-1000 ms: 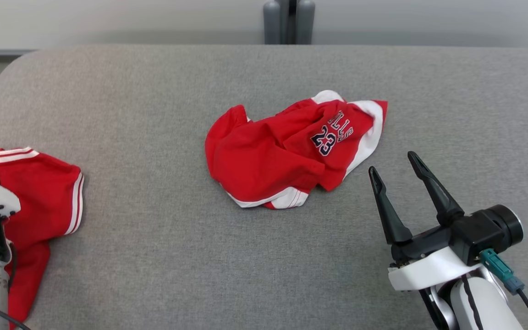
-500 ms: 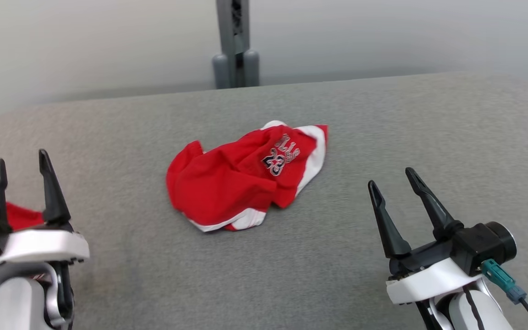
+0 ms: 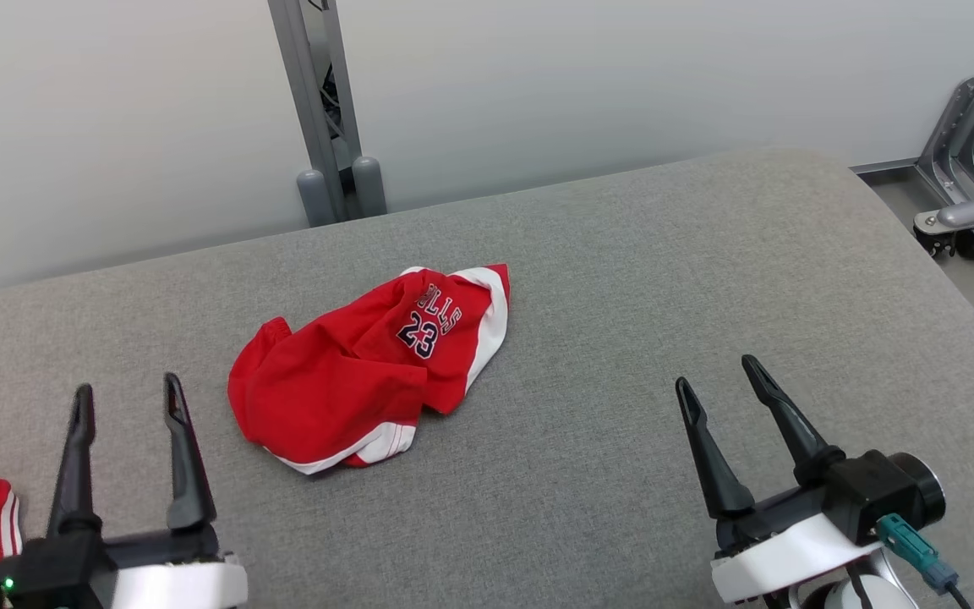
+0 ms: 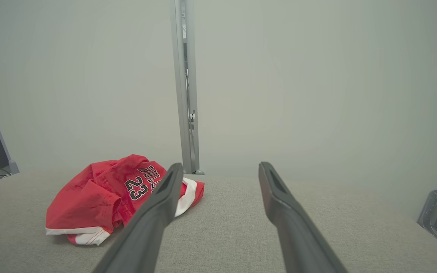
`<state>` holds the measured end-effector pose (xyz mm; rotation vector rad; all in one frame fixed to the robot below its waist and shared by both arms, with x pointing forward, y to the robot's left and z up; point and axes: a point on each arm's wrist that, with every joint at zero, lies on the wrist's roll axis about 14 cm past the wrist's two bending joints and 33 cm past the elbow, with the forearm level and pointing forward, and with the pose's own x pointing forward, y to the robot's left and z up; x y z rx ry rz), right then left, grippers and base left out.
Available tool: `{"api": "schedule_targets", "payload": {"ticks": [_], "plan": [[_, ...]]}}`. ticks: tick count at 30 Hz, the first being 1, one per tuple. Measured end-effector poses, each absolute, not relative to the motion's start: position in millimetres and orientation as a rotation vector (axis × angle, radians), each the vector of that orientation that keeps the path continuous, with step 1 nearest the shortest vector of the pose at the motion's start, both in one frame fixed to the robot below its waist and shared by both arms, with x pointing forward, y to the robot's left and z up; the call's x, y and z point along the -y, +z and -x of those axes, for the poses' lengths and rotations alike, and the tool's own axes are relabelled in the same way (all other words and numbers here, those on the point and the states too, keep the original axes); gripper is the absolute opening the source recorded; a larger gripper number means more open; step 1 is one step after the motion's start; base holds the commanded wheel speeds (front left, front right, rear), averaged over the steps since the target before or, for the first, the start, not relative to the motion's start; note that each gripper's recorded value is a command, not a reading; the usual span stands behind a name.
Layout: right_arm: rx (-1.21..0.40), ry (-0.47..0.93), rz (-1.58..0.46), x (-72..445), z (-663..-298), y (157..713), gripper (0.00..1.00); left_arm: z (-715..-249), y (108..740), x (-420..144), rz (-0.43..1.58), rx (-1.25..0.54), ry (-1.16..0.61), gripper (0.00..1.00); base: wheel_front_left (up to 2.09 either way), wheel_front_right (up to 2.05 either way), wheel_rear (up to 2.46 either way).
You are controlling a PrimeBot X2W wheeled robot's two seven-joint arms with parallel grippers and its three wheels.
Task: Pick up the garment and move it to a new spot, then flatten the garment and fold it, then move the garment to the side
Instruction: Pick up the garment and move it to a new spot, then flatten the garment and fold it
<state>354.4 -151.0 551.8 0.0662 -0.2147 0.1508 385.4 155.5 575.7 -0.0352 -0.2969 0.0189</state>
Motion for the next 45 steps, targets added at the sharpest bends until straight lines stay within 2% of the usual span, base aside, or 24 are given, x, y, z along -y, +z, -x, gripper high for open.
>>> {"api": "schedule_targets", "payload": {"ticks": [14,29,35,40,45], "plan": [[0.166,0.197,-0.055,133.4,-341.4,534.5,1.00,-359.2,514.2,-137.0,0.001,0.106,-0.034,1.00,0.00,0.00,0.00],[0.152,0.231,-0.061,122.6,-343.6,530.5,1.00,-357.9,506.1,-136.7,0.010,0.080,-0.035,1.00,0.00,0.00,0.00],[0.057,0.335,-0.076,89.4,-348.6,503.9,1.00,-357.4,507.3,-140.9,0.020,0.083,-0.014,1.00,0.00,0.00,0.00],[-0.084,0.409,-0.159,62.7,-348.9,467.7,1.00,-357.9,519.3,-147.3,0.020,0.122,0.008,1.00,0.00,0.00,0.00],[-0.186,0.479,-0.202,39.1,-364.5,449.0,1.00,-353.2,520.6,-155.6,0.021,0.126,0.028,1.00,0.00,0.00,0.00]]}}
